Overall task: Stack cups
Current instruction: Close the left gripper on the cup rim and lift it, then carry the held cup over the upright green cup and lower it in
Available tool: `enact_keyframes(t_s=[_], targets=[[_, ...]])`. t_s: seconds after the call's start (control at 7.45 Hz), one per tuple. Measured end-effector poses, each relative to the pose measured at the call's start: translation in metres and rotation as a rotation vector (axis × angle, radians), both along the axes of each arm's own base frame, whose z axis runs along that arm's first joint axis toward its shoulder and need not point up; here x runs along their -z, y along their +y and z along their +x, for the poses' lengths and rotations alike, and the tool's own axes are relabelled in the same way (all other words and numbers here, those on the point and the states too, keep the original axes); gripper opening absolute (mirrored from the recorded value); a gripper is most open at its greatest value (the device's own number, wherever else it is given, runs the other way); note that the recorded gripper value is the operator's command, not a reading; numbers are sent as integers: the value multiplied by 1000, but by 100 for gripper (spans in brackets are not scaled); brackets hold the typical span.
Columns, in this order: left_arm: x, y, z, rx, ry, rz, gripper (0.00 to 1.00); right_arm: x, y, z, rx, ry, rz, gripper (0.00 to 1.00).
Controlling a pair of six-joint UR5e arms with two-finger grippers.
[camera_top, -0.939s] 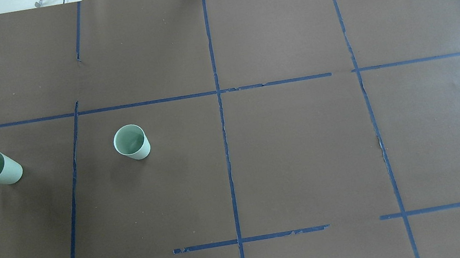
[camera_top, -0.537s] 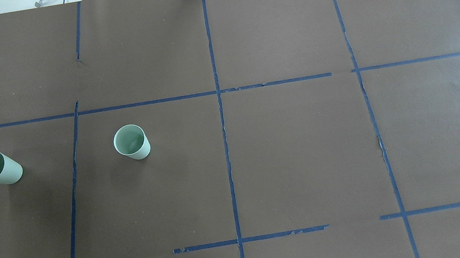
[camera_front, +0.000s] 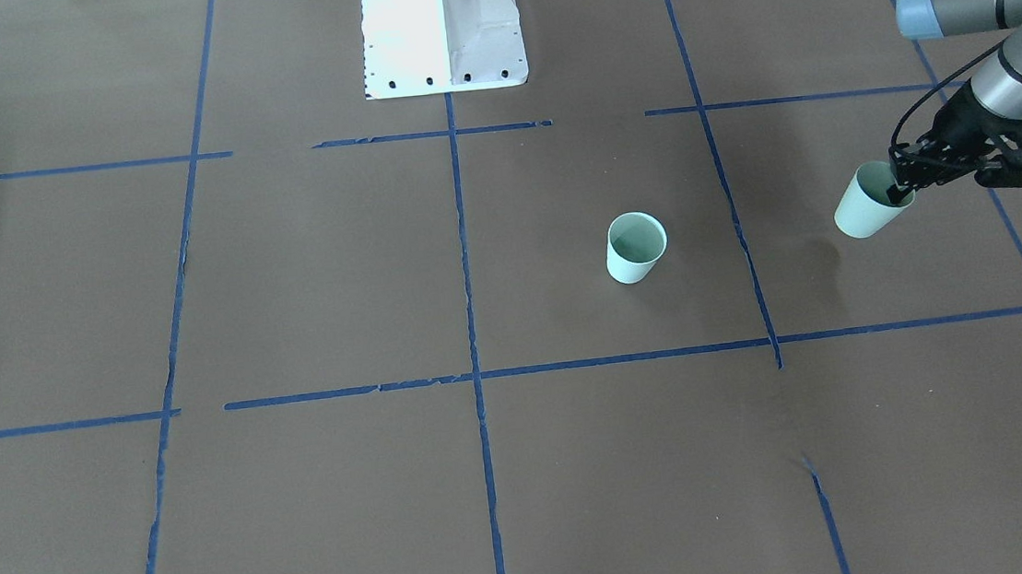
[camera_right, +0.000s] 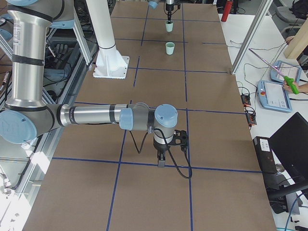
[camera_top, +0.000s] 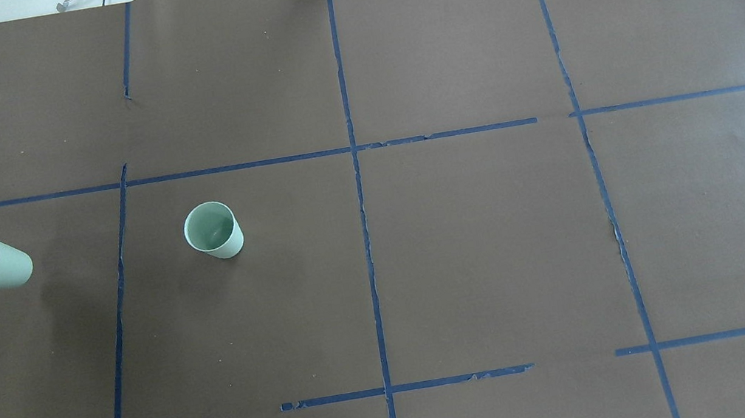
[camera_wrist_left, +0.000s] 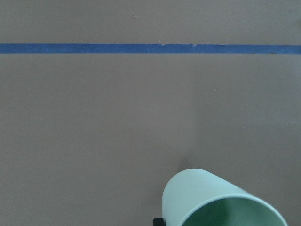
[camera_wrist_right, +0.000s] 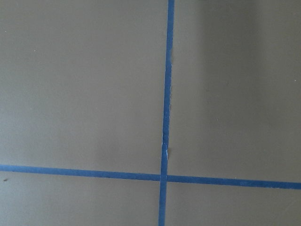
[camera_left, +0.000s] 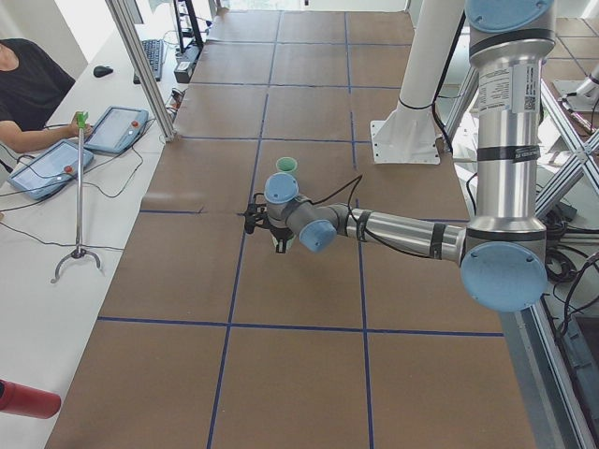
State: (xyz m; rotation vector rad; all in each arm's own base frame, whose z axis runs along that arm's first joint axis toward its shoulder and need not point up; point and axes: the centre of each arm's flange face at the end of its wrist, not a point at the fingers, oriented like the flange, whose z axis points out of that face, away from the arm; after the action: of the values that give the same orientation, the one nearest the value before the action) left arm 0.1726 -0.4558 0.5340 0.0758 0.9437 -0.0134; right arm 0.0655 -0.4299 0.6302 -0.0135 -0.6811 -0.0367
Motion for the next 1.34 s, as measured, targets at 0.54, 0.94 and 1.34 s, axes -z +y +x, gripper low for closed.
enact_keyframes(t_s=[0.54, 0.94, 1.34], targets=[[129, -4, -55, 68, 9, -94, 0, 0, 0, 0, 0, 0, 0, 100], [235, -39, -32, 94, -13, -173, 0, 0, 0, 0, 1, 0, 0, 100], [290, -28, 71, 76, -13, -275, 0, 0, 0, 0, 0, 0, 0, 100]])
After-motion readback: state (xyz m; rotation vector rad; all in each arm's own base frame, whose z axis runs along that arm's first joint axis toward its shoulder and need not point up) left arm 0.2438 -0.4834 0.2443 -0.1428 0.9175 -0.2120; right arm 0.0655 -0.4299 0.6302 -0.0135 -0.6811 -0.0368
